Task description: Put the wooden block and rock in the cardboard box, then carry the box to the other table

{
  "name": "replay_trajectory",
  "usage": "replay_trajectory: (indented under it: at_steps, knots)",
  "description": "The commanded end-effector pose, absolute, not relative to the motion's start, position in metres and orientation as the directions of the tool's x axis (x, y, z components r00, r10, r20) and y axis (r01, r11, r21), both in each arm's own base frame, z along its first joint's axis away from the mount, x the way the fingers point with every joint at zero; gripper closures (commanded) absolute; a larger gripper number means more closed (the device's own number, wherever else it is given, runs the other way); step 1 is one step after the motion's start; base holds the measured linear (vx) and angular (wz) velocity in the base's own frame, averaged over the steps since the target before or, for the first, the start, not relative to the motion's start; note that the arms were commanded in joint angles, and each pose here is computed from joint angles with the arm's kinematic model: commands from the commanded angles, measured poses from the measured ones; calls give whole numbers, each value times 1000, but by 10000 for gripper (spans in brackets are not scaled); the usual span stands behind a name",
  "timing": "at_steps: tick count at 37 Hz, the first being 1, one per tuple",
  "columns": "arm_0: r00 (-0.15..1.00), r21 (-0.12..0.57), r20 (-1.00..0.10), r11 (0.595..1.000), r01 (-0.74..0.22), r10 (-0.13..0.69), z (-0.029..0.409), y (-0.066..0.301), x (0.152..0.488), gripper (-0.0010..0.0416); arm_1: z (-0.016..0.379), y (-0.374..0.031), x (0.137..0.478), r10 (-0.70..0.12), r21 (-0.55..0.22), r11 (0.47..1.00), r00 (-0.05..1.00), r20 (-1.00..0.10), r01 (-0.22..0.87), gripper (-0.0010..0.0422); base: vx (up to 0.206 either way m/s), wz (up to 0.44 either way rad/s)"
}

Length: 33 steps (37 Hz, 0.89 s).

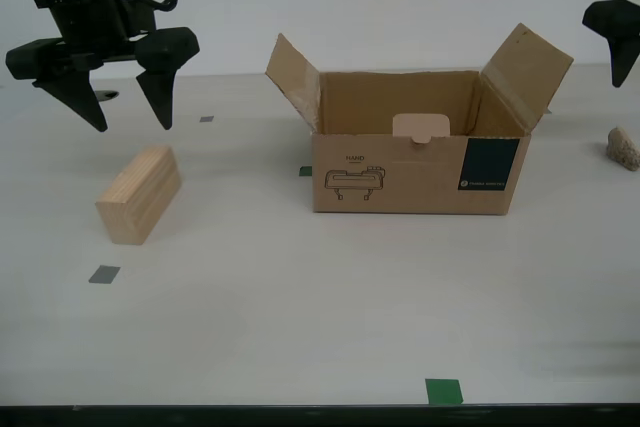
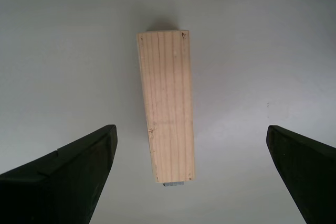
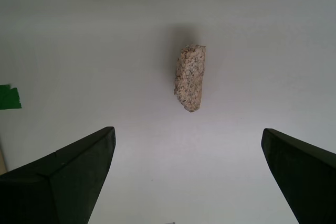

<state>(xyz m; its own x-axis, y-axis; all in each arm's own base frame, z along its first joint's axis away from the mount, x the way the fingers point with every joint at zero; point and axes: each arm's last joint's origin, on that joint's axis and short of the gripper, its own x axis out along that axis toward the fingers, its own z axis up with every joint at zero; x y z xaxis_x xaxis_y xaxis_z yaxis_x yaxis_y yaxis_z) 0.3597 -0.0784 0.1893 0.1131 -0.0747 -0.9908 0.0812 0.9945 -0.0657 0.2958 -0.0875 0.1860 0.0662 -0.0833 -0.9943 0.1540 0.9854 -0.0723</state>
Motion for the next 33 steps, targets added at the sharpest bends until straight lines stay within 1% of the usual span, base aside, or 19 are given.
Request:
replay_trajectory:
  at_steps: [1,6,17,21,24,27,33]
  knots:
    - [112,-63,-991,995,75,-71,182,-79,363,18,186,-88,296,-81,-71,986,64,-995,148,23,0,0]
    - [110,-64,-991,995,75,-72,174,-82,367,18,186,-88,295,-80,-71,987,61,-995,147,23,0,0]
    - [131,-67,-988,990,121,-83,174,-100,365,18,186,-87,295,-80,-71,987,60,-995,144,23,0,0]
    - [135,-67,-987,990,122,-83,174,-101,365,18,186,-88,295,-81,-71,987,62,-995,145,23,0,0]
    - [135,-41,-989,992,119,-57,174,-100,365,18,186,-88,296,-82,-72,987,65,-995,144,23,0,0]
    - [147,16,-989,994,111,0,172,-98,364,18,186,-88,296,-82,-72,987,65,-995,145,23,0,0]
    - [138,19,-990,994,112,4,168,-98,362,19,186,-88,296,-81,-71,986,64,-995,149,23,0,0]
